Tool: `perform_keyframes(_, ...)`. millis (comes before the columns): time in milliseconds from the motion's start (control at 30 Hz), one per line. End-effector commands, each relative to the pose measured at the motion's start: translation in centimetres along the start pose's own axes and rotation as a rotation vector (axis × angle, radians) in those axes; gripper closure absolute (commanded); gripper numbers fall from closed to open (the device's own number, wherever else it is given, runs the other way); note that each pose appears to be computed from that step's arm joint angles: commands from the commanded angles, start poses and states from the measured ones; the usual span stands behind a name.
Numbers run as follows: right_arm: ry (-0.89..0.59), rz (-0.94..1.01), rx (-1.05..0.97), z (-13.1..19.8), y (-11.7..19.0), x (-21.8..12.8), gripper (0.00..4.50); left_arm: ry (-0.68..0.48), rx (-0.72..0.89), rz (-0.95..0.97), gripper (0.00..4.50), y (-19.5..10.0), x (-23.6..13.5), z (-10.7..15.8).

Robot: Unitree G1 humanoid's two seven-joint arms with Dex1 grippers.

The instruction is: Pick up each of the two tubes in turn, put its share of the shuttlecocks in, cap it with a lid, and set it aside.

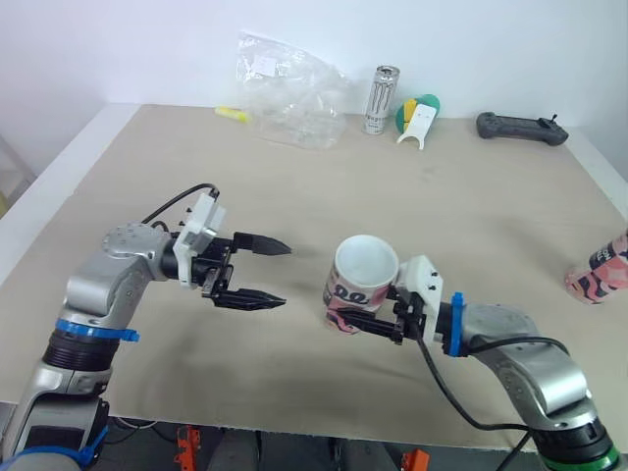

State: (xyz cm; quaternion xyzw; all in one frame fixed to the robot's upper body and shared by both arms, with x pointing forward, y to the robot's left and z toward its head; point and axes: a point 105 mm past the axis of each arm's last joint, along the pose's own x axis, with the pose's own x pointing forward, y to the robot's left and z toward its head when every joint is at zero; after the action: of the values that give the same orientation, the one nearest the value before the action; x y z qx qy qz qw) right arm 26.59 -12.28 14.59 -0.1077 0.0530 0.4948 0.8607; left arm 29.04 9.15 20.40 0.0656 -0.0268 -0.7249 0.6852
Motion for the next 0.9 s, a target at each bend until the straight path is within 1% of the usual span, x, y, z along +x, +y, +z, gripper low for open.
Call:
perform_keyframes(33,-0.057,-0.190,-0.061,1.9,-3.1,-3.2,2.01,-0.060,0.023,0.035,0.00,1.7,1.9,1.8)
perform_keyframes(133,-0.090,-0.396,-0.071,2.4,-6.3,-6.7,2.01,-0.113,0.022,0.041,0.00,2.7,3.5,3.0)
perform_keyframes(200,-0.134,-0.593,-0.074,2.8,-9.0,-9.7,2.01,-0.133,0.025,0.040,0.00,3.1,4.5,3.5)
perform_keyframes(267,-0.158,-0.783,-0.058,2.6,-11.5,-13.0,2.01,-0.149,0.026,0.019,0.00,3.3,5.7,3.8)
perform_keyframes(333,-0.173,-0.903,-0.016,1.8,-13.0,-15.2,2.01,-0.164,0.032,0.005,0.00,3.3,6.5,4.1)
perform_keyframes(400,-0.173,-0.989,0.016,0.8,-14.0,-16.9,2.01,-0.180,0.026,-0.008,0.00,3.3,7.2,4.3)
perform_keyframes(433,-0.183,-1.022,0.063,0.1,-14.6,-17.6,2.01,-0.191,0.024,-0.016,0.00,3.3,7.5,4.3)
perform_keyframes(500,-0.185,-1.058,0.095,-0.8,-15.1,-18.3,2.01,-0.211,0.011,-0.028,0.00,3.2,8.0,4.4)
perform_keyframes(600,-0.175,-1.042,0.122,-1.7,-15.2,-18.2,2.01,-0.228,0.019,-0.027,0.00,3.3,8.4,4.7)
perform_keyframes(700,-0.184,-1.009,0.189,-2.6,-15.2,-17.7,2.01,-0.251,0.014,-0.017,0.00,3.5,8.5,5.1)
perform_keyframes(900,-0.078,-1.035,0.252,-5.4,-16.0,-17.5,2.01,-0.212,0.035,-0.006,0.00,3.5,8.4,4.0)
